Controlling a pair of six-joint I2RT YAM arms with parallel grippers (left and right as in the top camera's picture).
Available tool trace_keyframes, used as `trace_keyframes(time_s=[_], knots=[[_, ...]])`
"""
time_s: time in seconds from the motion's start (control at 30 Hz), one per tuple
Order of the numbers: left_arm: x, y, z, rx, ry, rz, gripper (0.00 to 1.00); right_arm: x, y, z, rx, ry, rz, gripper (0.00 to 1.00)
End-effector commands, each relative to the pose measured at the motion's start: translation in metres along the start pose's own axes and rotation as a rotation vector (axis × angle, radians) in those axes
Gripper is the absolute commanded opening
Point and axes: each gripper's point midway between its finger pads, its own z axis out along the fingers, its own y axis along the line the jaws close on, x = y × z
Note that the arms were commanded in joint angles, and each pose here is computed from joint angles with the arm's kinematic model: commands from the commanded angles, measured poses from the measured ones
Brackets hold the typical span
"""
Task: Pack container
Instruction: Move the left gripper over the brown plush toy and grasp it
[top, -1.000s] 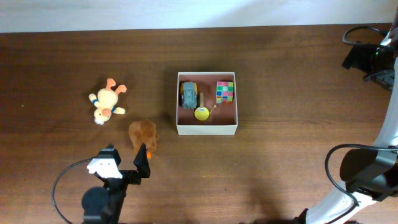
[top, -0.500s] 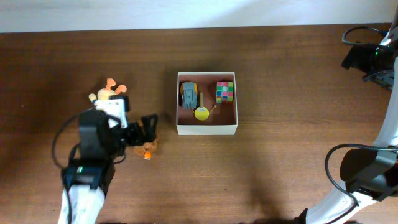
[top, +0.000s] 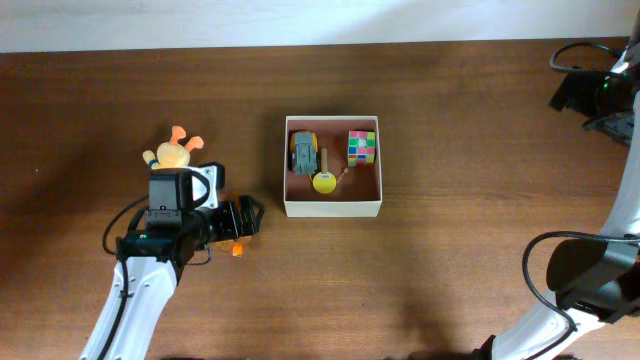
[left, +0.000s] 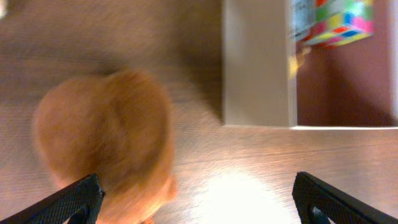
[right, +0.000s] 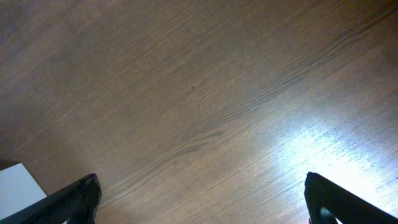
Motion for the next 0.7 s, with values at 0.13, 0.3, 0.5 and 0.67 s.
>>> trace_keyframes(time_s=[0.13,0.3,0.5,0.67], knots=[[-0.018,0.016,-0.012,-0.129,-0.040,-0.053,0.99,-0.001,-0.001,0.000,0.002,-0.001,0.012,0.99],[-0.024,0.037,-0.016,-0.255,-0.069,-0.056,0.99,-0.001,-0.001,0.000,0.002,-0.001,0.012,0.98],[-0.024,0.049,0.004,-0.316,-0.041,-0.045,0.99,-0.001,-0.001,0.000,0.002,-0.001,0.012,0.99],[-0.026,0.040,0.023,-0.293,-0.036,-0.009,0.99,-0.001,-0.001,0.000,0.002,-0.001,0.012,0.99]])
